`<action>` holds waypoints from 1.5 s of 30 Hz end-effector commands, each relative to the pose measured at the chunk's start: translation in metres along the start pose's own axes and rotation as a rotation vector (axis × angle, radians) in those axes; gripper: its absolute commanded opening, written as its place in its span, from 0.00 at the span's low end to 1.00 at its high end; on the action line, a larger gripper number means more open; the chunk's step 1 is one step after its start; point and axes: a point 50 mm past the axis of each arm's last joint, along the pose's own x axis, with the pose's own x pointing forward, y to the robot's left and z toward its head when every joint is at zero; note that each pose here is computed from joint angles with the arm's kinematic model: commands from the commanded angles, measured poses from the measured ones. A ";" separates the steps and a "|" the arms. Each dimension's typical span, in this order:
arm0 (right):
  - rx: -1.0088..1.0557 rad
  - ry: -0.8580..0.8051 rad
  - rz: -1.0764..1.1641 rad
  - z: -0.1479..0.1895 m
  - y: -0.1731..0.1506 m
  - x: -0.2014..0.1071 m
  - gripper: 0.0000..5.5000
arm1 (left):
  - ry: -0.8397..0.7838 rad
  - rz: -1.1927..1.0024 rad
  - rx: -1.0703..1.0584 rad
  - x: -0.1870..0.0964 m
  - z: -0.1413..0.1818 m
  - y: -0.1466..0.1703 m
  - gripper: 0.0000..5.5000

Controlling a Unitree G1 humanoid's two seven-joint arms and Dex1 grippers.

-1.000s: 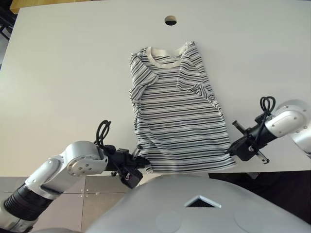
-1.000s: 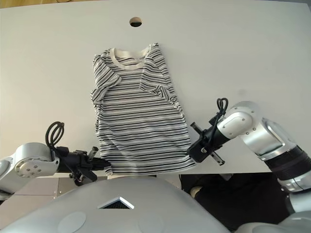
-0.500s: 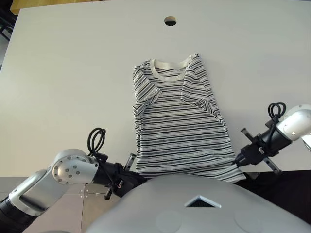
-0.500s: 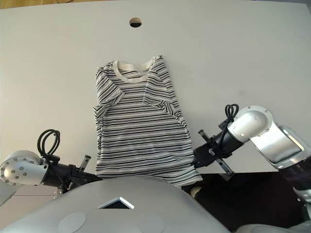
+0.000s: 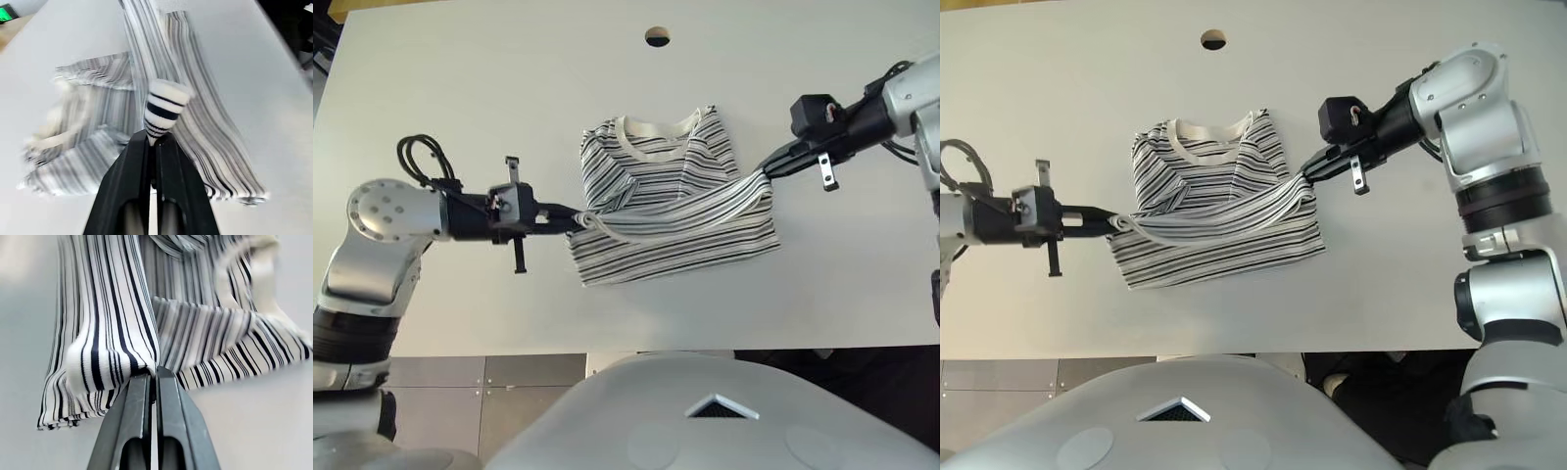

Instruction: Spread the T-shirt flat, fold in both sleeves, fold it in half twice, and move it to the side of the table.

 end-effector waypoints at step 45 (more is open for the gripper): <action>0.636 -0.298 -0.746 -0.012 -0.073 0.030 0.60 | 0.026 0.640 -0.371 0.017 -0.085 0.096 0.46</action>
